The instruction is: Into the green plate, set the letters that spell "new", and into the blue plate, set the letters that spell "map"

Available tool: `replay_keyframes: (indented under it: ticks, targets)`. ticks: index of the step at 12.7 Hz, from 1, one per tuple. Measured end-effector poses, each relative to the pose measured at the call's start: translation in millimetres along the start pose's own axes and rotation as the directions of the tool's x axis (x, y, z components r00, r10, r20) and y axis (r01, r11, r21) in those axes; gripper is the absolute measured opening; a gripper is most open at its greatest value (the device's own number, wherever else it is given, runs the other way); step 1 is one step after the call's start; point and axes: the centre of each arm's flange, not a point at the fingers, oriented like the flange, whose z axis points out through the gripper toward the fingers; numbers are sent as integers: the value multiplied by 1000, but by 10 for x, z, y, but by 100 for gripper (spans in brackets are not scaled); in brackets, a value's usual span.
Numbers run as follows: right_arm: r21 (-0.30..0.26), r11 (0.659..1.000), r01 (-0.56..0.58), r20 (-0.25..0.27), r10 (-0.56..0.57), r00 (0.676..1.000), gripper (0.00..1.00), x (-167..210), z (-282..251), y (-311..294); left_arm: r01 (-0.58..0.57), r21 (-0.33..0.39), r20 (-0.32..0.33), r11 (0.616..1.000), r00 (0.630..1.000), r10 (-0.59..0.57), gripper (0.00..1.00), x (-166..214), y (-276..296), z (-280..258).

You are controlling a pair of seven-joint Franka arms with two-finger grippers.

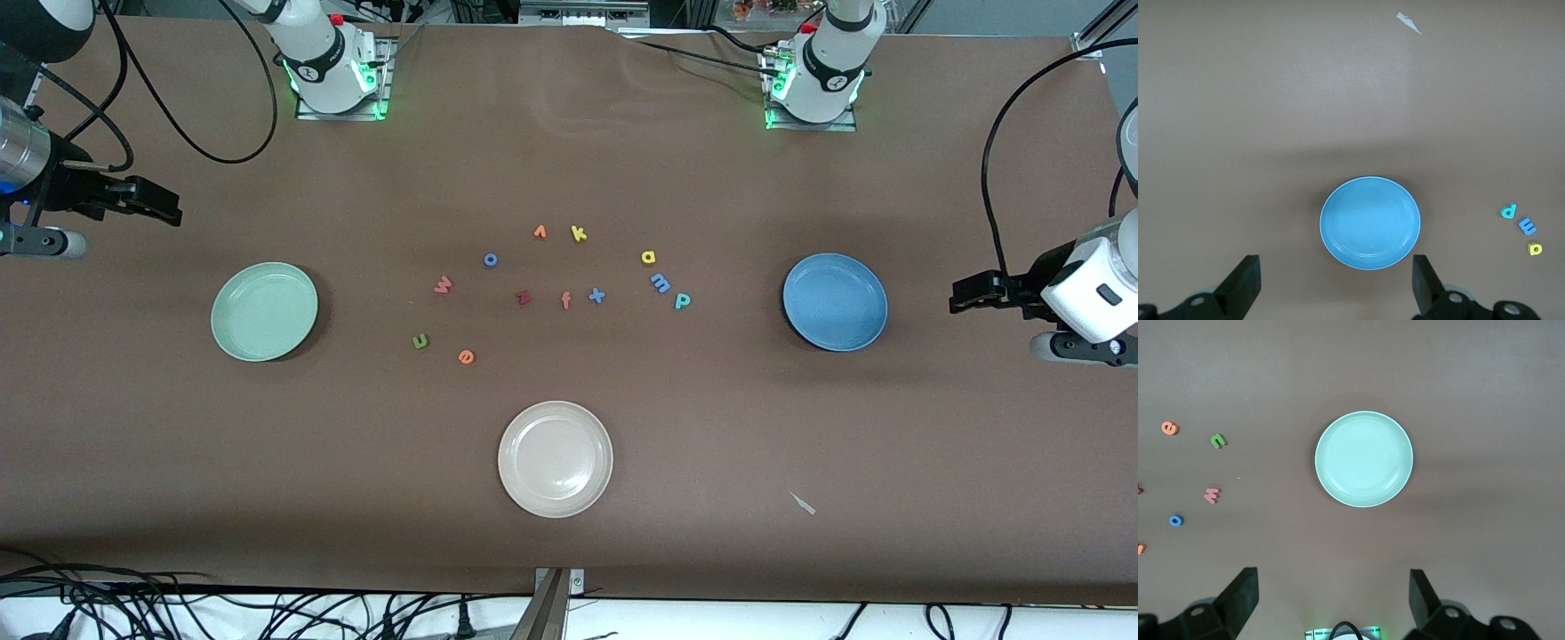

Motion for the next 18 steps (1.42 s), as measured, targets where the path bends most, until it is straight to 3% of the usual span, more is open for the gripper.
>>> replay_keyframes:
  ticks: [18]
  targets:
    - [0,1000,1,1,-1,1000,100,-2,1,-9,-9,-3,12,1000,1000,9,100,-1,50,27]
